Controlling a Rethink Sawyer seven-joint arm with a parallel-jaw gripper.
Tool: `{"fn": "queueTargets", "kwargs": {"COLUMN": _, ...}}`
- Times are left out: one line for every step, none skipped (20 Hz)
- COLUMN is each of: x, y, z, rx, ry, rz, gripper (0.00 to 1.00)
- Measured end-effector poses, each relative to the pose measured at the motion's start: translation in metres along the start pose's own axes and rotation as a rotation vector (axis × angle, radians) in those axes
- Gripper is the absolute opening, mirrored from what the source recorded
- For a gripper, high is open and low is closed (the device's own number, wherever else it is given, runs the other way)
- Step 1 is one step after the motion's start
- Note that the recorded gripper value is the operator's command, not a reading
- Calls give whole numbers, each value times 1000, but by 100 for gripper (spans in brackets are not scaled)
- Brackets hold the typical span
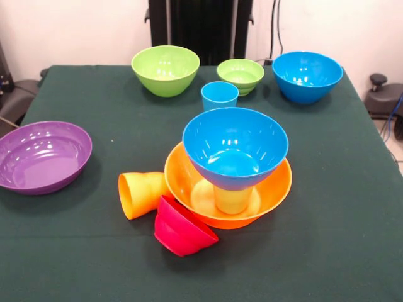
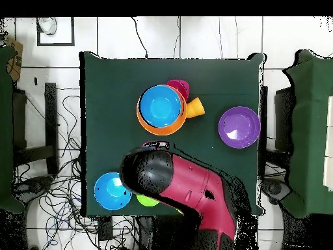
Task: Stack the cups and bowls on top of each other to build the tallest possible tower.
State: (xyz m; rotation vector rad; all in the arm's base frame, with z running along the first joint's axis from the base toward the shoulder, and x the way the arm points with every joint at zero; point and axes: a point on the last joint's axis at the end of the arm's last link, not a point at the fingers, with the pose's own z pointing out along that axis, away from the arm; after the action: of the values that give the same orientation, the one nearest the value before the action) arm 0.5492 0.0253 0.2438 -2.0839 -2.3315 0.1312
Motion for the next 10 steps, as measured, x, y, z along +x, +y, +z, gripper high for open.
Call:
{"fn": "queueTargets", "kwargs": {"x": -2, "y": -3, "z": 3, "rx": 0, "ry": -4, "rz": 2, "gripper": 100}}
{"fn": "queueTargets", "kwargs": {"x": -4, "y": -5, "z": 5, "rx": 1, "ry": -7, "rz": 3, "gripper": 100}}
{"fn": "queueTargets", "kwargs": {"x": -7, "y": -9, "z": 9, "rx": 3, "ry": -14, "rz": 4, "gripper": 100}}
{"fn": "queueTargets", "kwargs": {"x": -9, "y": -11, "z": 12, "rx": 3, "ry": -19, "rz": 4, "gripper": 100}}
{"fn": "queueTargets", "kwargs": {"x": -10, "y": -13, "z": 14, "rx": 3, "ry": -23, "rz": 3, "gripper": 100}}
{"fn": "queueTargets", "kwargs": {"x": -12, "y": -15, "z": 16, "rx": 3, "ry": -28, "rz": 2, "gripper": 100}}
{"fn": "queueTargets", "kwargs": {"x": -12, "y": -17, "z": 19, "rx": 3, "ry": -31, "rz": 1, "gripper": 100}}
{"fn": "queueTargets", "kwargs": {"x": -13, "y": -20, "z": 22, "rx": 4, "ry": -34, "rz": 0, "gripper": 100}}
{"fn": "queueTargets", "kwargs": {"x": -13, "y": -21, "z": 23, "rx": 4, "ry": -34, "rz": 0, "gripper": 100}}
{"fn": "queueTargets", "kwargs": {"x": -13, "y": -23, "z": 26, "rx": 4, "ry": -35, "rz": 0, "gripper": 100}}
